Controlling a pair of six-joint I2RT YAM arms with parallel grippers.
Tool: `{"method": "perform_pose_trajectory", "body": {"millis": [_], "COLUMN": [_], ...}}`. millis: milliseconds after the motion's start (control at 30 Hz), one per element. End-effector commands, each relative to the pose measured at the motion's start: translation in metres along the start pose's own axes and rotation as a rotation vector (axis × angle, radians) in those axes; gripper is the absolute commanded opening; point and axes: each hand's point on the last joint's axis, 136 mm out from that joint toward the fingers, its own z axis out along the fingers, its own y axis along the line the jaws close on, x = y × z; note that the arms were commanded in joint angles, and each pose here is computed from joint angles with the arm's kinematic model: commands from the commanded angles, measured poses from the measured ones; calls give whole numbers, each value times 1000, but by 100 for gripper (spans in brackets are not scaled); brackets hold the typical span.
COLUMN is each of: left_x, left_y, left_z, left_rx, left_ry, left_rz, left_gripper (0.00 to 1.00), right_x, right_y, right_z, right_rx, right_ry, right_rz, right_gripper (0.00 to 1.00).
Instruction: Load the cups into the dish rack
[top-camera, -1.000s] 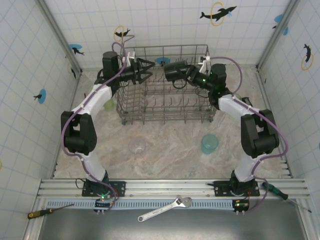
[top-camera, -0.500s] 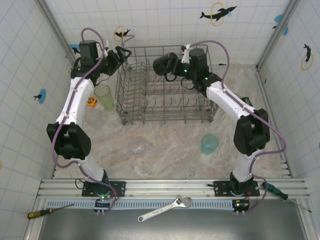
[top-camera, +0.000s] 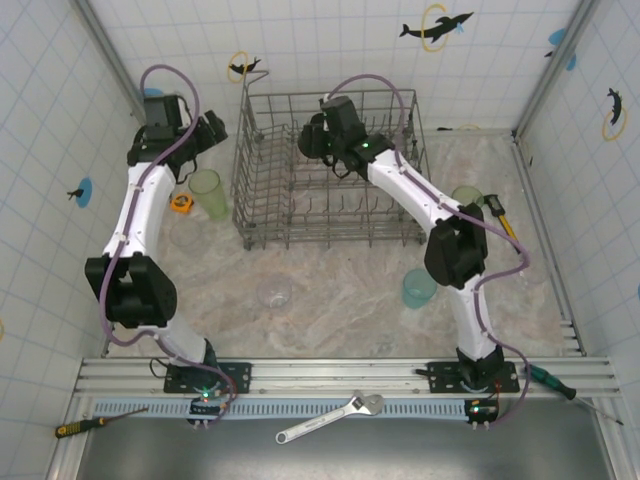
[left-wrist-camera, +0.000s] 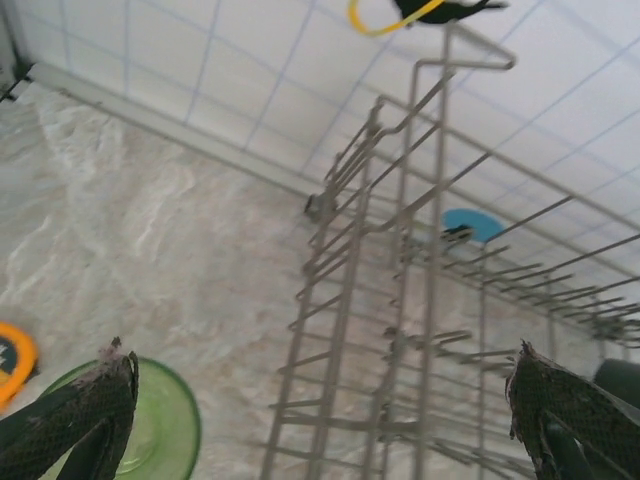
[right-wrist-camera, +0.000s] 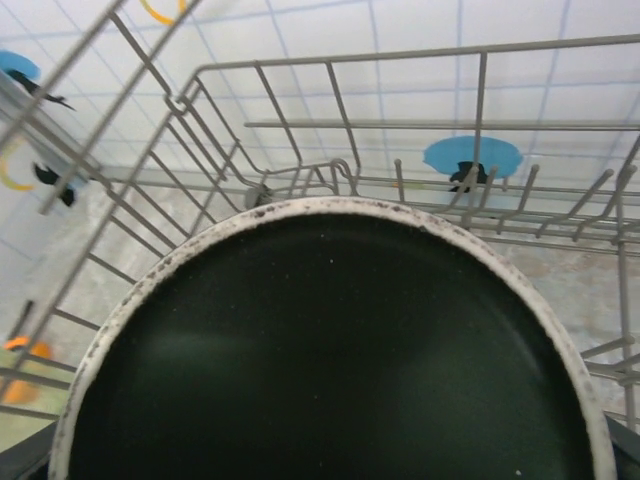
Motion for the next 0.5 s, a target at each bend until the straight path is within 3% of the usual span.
{"method": "perform_pose_trajectory", "body": {"millis": [0,100,467], "left_x": [-2,12,13], "left_y": [2,6,23], "left_z": [-17,-25,-53], "left_rx": [4,30,-15], "left_ry": [-80,-129,-247], "left_rz": [55,63,96], "left_gripper": [98,98,98], "right_x": [-50,-50,-53], "right_y": [-3,-3,-9], "right_z": [-15,-8,15], "right_rx": [62,66,70], "right_ry": [-160,-174,-211], "right_rz": [-22,-38,-17], "right_gripper": [0,0,0]}}
